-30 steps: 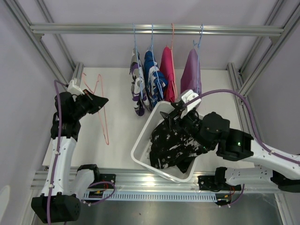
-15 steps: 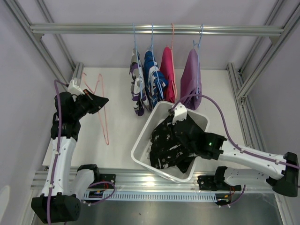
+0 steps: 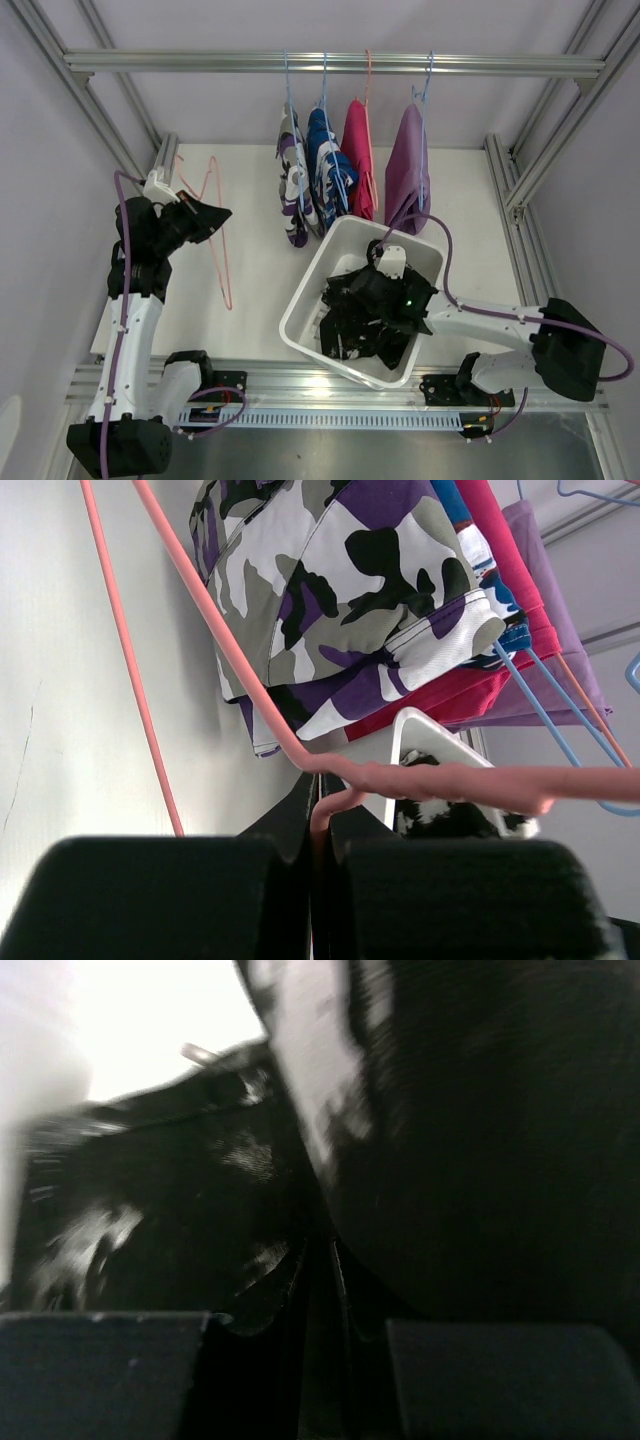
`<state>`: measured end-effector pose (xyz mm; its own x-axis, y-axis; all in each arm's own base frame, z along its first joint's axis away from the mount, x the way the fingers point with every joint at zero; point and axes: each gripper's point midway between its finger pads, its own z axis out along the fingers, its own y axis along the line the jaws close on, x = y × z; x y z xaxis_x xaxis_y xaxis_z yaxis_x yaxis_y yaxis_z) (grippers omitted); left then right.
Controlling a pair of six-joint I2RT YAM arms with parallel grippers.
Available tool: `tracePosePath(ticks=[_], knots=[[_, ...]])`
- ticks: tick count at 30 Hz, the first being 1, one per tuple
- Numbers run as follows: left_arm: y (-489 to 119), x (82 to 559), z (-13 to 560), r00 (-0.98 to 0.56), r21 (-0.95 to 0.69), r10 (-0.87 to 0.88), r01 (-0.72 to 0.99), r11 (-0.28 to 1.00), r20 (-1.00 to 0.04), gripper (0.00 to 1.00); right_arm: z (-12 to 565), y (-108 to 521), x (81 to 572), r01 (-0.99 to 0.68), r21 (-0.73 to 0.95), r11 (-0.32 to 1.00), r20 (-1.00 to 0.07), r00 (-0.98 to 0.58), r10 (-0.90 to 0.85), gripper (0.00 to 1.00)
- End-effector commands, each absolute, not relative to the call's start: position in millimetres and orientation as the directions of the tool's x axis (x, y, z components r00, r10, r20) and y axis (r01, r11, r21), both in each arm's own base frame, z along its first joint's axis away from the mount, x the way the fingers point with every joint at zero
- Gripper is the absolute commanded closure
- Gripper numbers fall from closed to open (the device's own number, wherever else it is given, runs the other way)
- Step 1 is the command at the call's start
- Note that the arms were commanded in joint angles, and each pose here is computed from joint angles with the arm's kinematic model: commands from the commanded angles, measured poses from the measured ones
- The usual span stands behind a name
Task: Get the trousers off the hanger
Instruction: Place the trousers in the bin.
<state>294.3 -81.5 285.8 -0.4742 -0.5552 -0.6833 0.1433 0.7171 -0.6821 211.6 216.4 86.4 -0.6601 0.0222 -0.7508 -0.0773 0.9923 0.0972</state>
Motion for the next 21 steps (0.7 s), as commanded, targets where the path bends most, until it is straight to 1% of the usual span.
tracePosePath(ticks=[1,4,8,12,16,21], knots=[[-80,295,301,-0.428,-0.654,-0.536,0.199,0.730,-0.728,1.00,53,215,207,0.059,0.151,0.987,-0.688,-0.710,0.148,0.83],[-81,295,301,-0.430,-0.655,-0.536,0.199,0.729,-0.727,1.00,45,220,205,0.053,0.141,0.989,-0.674,-0.726,0.135,0.83],[-80,295,301,-0.429,-0.654,-0.535,0.198,0.730,-0.728,0.99,64,227,208,0.022,0.138,0.990,-0.694,-0.712,0.112,0.80],[-80,295,302,-0.427,-0.653,-0.535,0.200,0.731,-0.729,0.99,104,239,215,-0.017,0.170,0.985,-0.731,-0.673,0.114,0.78],[-79,294,304,-0.415,-0.645,-0.532,0.201,0.738,-0.738,0.99,146,246,216,-0.072,0.196,0.978,-0.756,-0.646,0.104,0.68],[-78,291,311,-0.398,-0.601,-0.494,0.214,0.770,-0.773,1.00,194,247,215,-0.147,0.229,0.962,-0.787,-0.610,0.094,0.67]])
